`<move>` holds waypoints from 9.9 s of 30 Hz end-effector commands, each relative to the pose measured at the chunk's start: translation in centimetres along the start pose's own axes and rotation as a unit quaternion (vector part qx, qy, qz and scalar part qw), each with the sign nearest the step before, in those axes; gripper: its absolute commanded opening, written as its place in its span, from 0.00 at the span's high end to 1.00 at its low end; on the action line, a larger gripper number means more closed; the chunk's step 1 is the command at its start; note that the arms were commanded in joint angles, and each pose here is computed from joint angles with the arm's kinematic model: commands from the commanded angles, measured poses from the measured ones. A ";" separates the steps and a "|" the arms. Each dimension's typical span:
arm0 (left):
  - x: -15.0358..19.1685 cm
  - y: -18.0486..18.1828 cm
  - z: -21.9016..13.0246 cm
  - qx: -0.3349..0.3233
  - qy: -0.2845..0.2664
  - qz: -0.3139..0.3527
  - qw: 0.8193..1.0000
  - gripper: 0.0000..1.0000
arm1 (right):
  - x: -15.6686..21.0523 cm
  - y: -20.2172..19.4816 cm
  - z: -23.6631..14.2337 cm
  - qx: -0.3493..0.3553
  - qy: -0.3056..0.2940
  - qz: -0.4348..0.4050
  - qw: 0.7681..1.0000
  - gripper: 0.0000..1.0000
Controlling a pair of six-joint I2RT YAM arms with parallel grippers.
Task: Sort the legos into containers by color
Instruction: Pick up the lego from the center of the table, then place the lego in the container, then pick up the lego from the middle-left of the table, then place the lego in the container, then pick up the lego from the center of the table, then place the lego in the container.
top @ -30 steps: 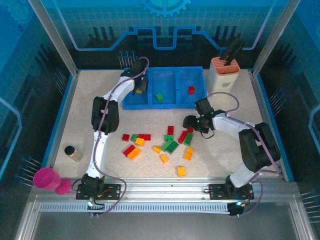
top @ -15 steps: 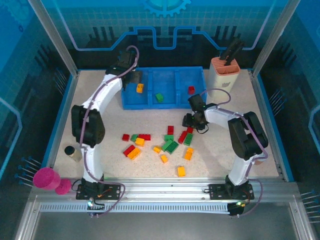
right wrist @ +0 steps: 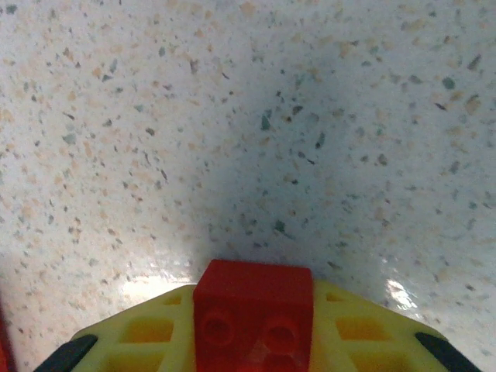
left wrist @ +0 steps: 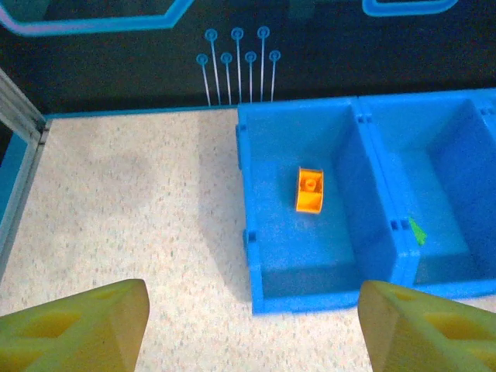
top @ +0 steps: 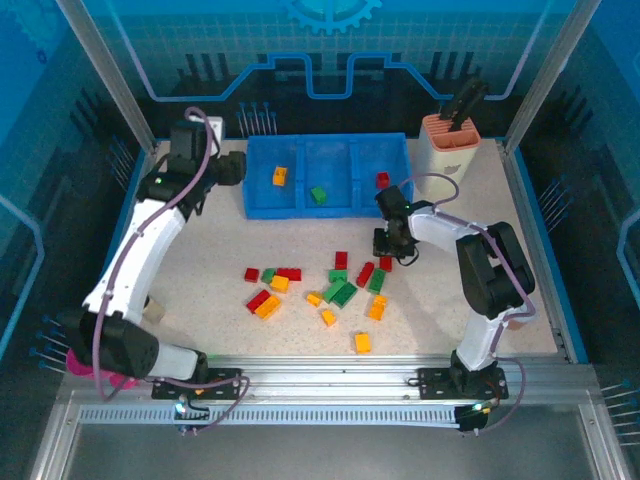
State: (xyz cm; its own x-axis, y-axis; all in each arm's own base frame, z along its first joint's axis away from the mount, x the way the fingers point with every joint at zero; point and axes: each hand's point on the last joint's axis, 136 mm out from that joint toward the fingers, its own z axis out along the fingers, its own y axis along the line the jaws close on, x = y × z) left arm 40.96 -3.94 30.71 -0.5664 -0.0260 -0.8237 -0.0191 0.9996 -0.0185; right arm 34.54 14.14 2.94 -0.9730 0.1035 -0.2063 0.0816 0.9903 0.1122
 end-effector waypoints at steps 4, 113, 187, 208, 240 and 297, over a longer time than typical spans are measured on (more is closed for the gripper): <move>5.4 0.0 -0.5 0.034 0.040 -0.011 0.999 0.26 | -4.5 0.1 -8.4 0.006 -0.069 -0.062 0.996 0.77; 29.7 -4.7 4.2 -0.023 0.391 -0.054 0.918 0.30 | -13.8 -0.9 -10.2 -0.051 -0.166 -0.088 0.981 0.46; 6.6 -38.4 19.2 0.297 0.095 0.016 0.950 0.75 | 8.7 -1.3 -4.3 -0.083 -0.023 0.023 0.996 0.44; 14.1 -39.1 24.0 0.221 0.139 0.018 0.965 0.68 | 9.1 -0.1 -6.9 -0.116 -0.015 0.001 0.993 0.43; 0.3 -41.3 12.7 0.347 0.010 0.000 0.938 0.27 | 9.0 2.5 -0.8 -0.101 0.013 0.025 0.995 0.46; 33.2 -11.9 -6.0 0.136 0.351 0.046 0.925 0.29 | -14.4 17.7 -6.3 -0.098 -0.116 -0.261 0.953 0.75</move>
State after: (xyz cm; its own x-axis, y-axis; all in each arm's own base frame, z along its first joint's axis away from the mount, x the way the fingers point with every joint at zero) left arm 17.76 -16.06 7.66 -0.9447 0.1821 -0.2728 0.2320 0.9588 -0.1636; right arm 48.89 28.78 14.02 -0.8050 -0.3188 -0.5003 -0.4275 0.8965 0.1167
